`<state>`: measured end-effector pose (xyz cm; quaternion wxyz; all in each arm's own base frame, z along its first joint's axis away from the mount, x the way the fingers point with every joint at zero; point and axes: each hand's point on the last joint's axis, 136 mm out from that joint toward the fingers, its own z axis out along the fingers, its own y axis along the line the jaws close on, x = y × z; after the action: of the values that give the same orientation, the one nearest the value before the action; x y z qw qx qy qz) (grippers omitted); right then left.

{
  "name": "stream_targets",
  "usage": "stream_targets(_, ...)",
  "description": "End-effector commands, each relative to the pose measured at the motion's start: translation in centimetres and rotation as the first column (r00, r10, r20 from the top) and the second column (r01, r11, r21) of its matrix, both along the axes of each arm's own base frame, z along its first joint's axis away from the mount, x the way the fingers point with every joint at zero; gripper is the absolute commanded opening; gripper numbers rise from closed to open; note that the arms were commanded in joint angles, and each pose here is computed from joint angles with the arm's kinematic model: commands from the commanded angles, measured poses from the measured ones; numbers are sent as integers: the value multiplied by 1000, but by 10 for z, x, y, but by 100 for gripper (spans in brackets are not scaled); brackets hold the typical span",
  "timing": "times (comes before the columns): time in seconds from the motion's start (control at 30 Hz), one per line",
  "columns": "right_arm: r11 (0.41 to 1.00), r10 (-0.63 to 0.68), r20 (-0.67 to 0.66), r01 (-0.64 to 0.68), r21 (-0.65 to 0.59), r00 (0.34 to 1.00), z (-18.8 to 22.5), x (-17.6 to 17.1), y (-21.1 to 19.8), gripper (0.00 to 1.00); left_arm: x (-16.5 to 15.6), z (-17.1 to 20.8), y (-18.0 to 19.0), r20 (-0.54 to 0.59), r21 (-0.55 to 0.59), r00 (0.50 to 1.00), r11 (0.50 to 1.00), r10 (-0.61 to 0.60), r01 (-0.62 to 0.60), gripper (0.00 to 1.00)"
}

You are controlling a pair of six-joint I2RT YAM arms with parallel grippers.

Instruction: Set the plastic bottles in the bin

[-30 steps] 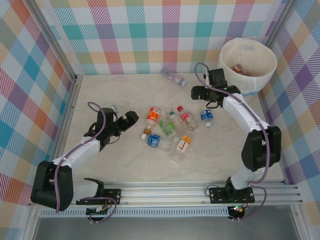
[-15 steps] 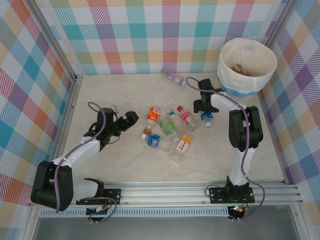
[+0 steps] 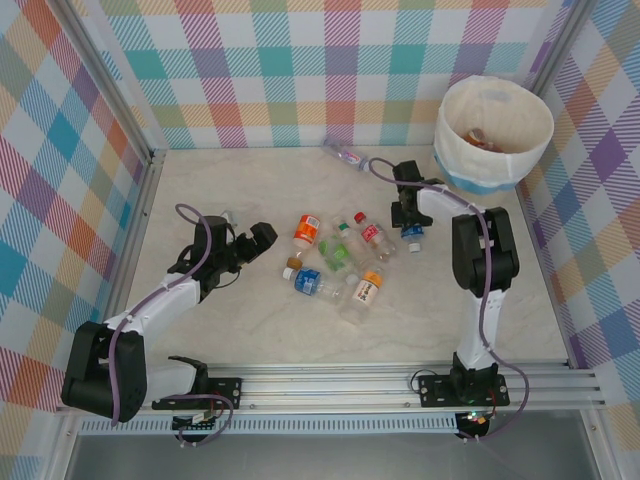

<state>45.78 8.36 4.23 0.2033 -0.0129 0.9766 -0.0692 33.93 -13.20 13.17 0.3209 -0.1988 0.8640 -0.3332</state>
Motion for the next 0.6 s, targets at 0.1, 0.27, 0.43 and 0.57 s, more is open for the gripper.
stream_targets(0.1,993,93,215,-107,55,972,81,1,23,52,3,2,7,-24,-7,999,999,41,-42,100)
stream_targets(0.27,981,150,325,-182,72,934,129,-7,35,51,2,-4,11,-50,-8,996,997,80,-80,100)
stream_targets(0.43,972,170,453,-224,68,875,181,-14,39,52,3,-6,15,-47,-1,994,995,103,-103,100)
stream_targets(0.57,962,176,554,-262,81,814,221,-20,41,52,3,-7,14,-52,-2,994,995,97,-97,100)
